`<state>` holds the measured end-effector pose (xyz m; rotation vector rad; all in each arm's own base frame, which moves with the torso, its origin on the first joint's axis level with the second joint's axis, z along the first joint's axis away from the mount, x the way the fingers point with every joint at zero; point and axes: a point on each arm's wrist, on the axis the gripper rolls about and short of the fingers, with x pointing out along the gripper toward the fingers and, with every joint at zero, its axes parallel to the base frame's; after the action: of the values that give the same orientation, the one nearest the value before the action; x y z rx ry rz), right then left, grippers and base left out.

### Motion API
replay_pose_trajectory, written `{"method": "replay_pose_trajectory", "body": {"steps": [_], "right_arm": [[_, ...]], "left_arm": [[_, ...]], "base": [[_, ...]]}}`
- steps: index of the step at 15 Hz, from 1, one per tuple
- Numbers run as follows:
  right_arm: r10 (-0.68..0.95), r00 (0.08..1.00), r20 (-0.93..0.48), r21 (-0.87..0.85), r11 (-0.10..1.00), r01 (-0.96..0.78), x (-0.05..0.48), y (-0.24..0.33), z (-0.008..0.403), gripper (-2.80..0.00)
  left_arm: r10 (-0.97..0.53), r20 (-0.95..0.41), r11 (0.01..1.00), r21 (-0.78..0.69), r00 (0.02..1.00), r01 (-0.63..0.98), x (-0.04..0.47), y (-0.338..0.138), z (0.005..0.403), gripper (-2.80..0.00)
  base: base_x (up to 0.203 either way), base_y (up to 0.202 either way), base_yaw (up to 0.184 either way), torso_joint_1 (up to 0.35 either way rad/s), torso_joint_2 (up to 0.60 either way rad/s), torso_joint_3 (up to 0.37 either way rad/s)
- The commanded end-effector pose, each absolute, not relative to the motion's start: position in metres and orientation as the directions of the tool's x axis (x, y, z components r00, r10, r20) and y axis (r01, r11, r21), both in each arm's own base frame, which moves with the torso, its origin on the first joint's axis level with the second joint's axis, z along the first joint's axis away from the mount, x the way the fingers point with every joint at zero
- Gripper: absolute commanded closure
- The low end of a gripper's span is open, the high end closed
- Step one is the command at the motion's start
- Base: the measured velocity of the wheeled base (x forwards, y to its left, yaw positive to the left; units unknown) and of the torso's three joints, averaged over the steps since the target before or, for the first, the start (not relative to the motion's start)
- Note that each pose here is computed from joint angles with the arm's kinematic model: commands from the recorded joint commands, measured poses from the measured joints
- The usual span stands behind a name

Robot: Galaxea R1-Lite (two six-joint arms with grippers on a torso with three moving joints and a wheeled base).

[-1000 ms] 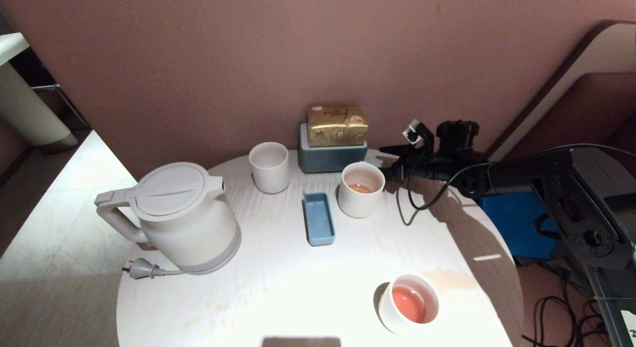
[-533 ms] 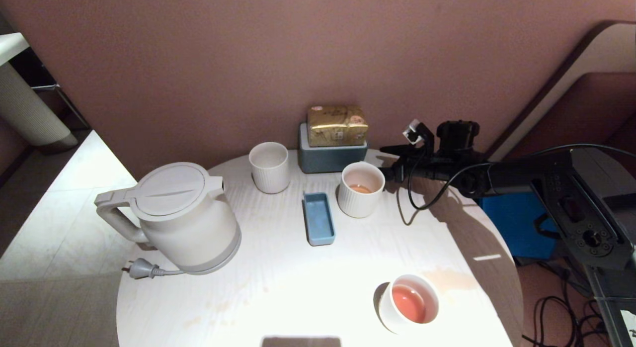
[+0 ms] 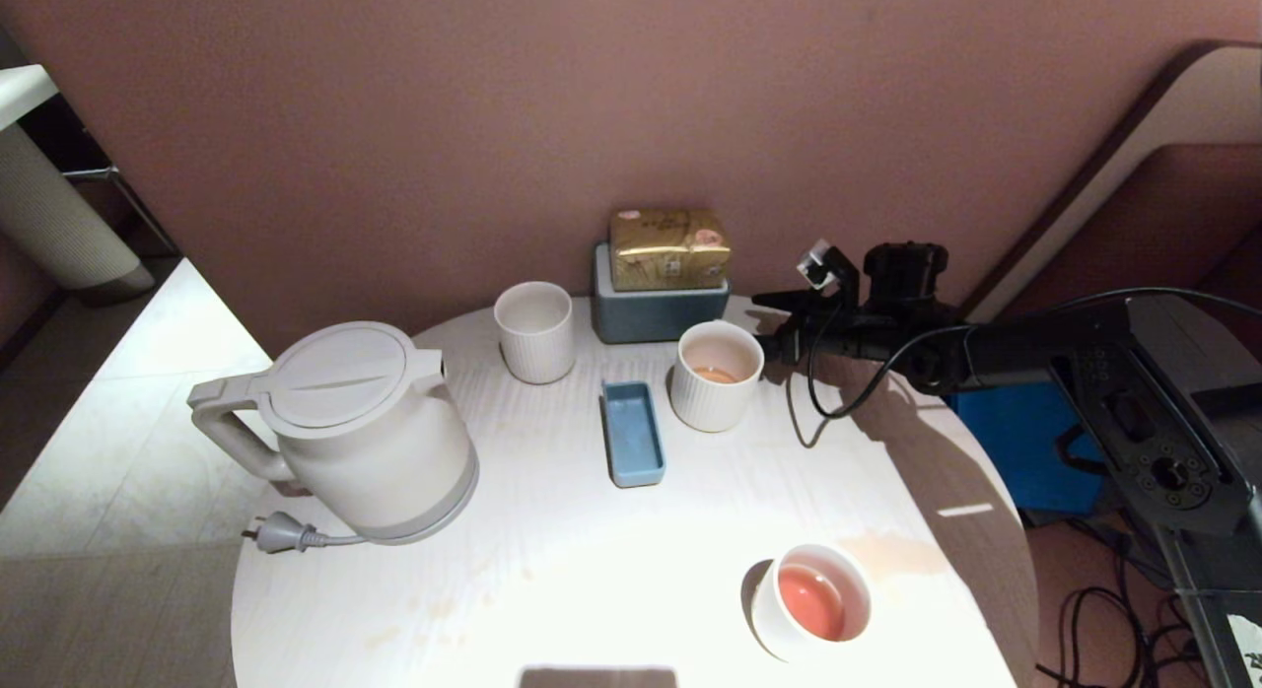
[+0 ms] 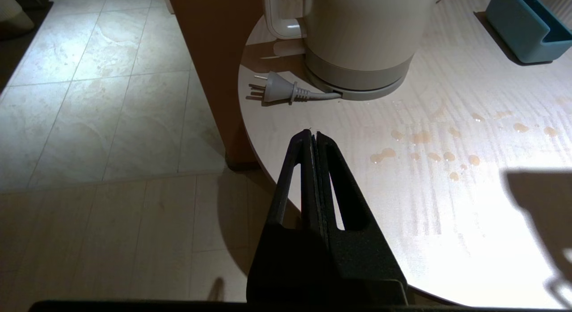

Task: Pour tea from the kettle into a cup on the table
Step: Pick up the cup

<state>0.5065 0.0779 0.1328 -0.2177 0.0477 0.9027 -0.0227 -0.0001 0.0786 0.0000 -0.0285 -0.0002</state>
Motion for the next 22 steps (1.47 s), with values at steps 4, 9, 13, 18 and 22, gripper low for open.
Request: {"method": "replay_pose_trajectory", "body": {"steps": [4, 9, 13, 18, 22], "right_arm": [[0.779, 0.613, -0.131, -0.171, 0.591, -0.788, 0.506, 0.081, 0.133, -2.80], [0.787, 0.598, -0.150, -0.150, 0.580, -0.801, 0.501, 0.087, 0.127, -2.80], [0.789, 0.595, -0.152, -0.147, 0.577, -0.803, 0.497, 0.089, 0.124, -2.80], [0.787, 0.589, -0.185, -0.111, 0.579, -0.808, 0.484, 0.088, 0.121, -2.80], [0.779, 0.597, -0.191, -0.108, 0.588, -0.802, 0.468, 0.085, 0.118, -2.80]], "left_arm": [[0.000, 0.029, 1.000, 0.000, 1.000, 0.000, -0.023, 0.000, 0.079, 0.00], [0.000, 0.029, 1.000, 0.000, 1.000, 0.000, -0.023, 0.000, 0.079, 0.00], [0.000, 0.029, 1.000, 0.000, 1.000, 0.000, -0.023, 0.000, 0.079, 0.00], [0.000, 0.029, 1.000, 0.000, 1.000, 0.000, -0.023, 0.000, 0.079, 0.00], [0.000, 0.029, 1.000, 0.000, 1.000, 0.000, -0.023, 0.000, 0.079, 0.00]], "base": [[0.000, 0.000, 0.000, 0.000, 0.00, 0.000], [0.000, 0.000, 0.000, 0.000, 0.00, 0.000], [0.000, 0.000, 0.000, 0.000, 0.00, 0.000], [0.000, 0.000, 0.000, 0.000, 0.00, 0.000], [0.000, 0.000, 0.000, 0.000, 0.00, 0.000]]}}
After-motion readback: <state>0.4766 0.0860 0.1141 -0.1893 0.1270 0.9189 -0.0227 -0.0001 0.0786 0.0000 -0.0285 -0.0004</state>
